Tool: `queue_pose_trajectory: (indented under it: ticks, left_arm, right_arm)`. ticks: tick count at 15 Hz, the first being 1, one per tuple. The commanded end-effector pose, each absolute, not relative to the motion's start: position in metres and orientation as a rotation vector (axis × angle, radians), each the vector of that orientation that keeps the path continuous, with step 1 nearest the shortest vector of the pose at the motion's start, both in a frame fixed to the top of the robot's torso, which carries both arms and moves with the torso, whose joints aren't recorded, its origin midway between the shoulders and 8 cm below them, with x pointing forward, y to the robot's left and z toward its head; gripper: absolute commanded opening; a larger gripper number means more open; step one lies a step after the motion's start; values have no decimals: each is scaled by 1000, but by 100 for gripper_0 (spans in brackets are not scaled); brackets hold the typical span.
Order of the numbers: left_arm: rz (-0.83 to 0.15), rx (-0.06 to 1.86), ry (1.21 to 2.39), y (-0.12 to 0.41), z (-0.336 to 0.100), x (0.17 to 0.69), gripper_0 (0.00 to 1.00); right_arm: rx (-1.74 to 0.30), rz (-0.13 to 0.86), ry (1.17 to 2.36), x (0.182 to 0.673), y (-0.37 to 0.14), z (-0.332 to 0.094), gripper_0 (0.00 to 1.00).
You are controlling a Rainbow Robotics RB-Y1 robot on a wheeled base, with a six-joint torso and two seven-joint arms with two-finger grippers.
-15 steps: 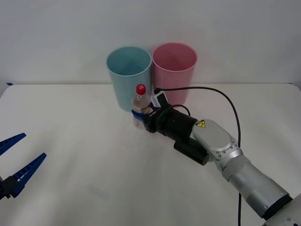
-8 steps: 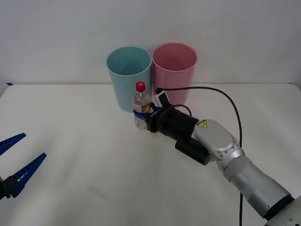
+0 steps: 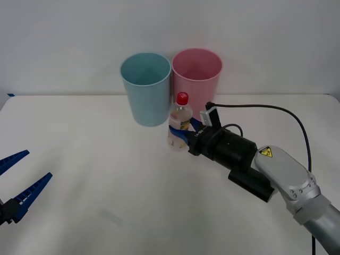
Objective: Grasp the object on the table and drop it into the matching bin: aluminum can to the light blue bin, PET bottle to the pink bin.
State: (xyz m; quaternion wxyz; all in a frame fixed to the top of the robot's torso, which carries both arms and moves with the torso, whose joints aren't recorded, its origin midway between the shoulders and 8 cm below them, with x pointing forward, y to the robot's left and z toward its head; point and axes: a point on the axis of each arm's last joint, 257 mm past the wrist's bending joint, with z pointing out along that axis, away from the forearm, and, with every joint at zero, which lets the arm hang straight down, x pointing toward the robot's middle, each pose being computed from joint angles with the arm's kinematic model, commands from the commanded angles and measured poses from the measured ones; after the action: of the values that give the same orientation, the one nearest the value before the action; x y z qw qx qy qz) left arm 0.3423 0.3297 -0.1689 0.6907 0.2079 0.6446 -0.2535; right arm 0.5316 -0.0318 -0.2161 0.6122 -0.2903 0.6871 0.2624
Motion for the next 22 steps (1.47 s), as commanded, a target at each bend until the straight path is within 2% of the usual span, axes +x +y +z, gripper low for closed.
queue_pose_trajectory:
  ticks: [1, 6, 9, 15, 22]
  left_arm:
    - [-567, 465, 1441, 330, -169, 342, 100]
    - [-567, 465, 1441, 330, -169, 342, 100]
    - [-567, 465, 1441, 330, -169, 342, 100]
    - [-567, 465, 1441, 330, -169, 342, 100]
    - [-567, 465, 1441, 330, -169, 342, 100]
  right_arm:
    - [-648, 635, 1556, 515, -51, -193, 0]
    - [-575, 752, 1501, 492, -58, -135, 0]
    - [-514, 780, 1438, 495, -67, -89, 0]
    - [-479, 739, 1308, 520, -87, -10, 0]
    - [-558, 674, 1319, 598, -92, 33, 0]
